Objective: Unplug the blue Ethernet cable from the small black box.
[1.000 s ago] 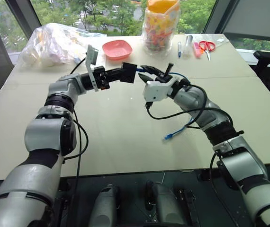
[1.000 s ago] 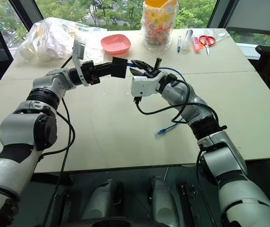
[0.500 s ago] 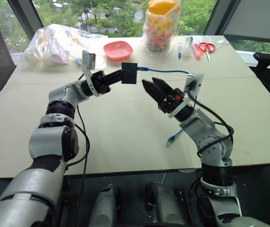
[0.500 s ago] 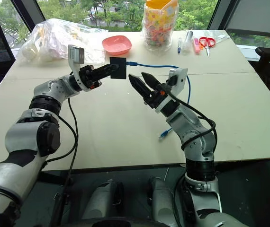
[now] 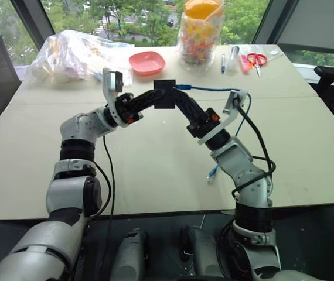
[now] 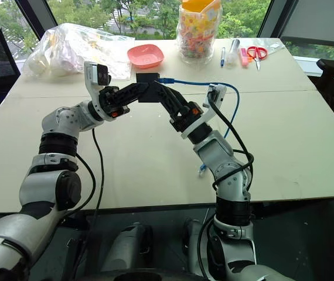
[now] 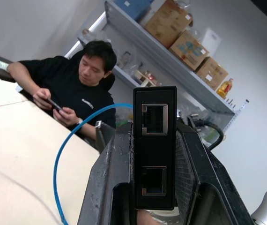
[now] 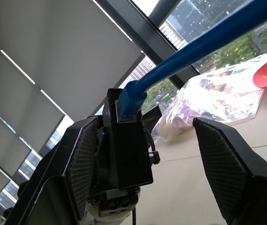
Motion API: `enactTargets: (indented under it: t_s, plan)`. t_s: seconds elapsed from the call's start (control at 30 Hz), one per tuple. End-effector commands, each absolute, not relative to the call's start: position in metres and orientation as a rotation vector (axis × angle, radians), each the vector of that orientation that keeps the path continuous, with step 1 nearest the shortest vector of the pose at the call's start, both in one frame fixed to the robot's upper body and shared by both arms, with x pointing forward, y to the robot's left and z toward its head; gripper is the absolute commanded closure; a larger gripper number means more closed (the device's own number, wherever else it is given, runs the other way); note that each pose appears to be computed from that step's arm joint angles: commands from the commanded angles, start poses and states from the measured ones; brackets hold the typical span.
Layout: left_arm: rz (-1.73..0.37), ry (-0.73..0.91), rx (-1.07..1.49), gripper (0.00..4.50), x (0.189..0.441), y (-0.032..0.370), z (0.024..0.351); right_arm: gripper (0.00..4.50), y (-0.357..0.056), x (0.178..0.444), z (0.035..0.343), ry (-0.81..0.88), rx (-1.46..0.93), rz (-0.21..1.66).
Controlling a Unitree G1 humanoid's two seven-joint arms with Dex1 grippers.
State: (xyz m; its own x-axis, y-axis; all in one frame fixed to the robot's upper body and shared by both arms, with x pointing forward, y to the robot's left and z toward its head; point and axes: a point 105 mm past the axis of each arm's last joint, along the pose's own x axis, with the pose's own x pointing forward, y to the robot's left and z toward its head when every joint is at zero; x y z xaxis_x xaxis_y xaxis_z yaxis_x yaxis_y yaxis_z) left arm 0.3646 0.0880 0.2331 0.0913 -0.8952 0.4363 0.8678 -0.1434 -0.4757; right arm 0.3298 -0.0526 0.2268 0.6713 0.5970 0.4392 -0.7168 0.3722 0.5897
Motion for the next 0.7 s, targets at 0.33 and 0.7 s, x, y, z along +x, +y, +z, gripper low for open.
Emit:
enactTargets:
  t_s: [0.33,0.7]
  plan:
    - [-1.542,0.016,-0.762,4.00,0.3596,0.0889,0.2395,1.16,-0.0565,0.3259,0.2438,-0.236,0.880,0.873]
    - [-1.547,0.040,-0.750,4.00,0.3571,0.0861,0.2349,4.47,-0.0473,0.3235,0.2429,-0.223,0.903,0.909]
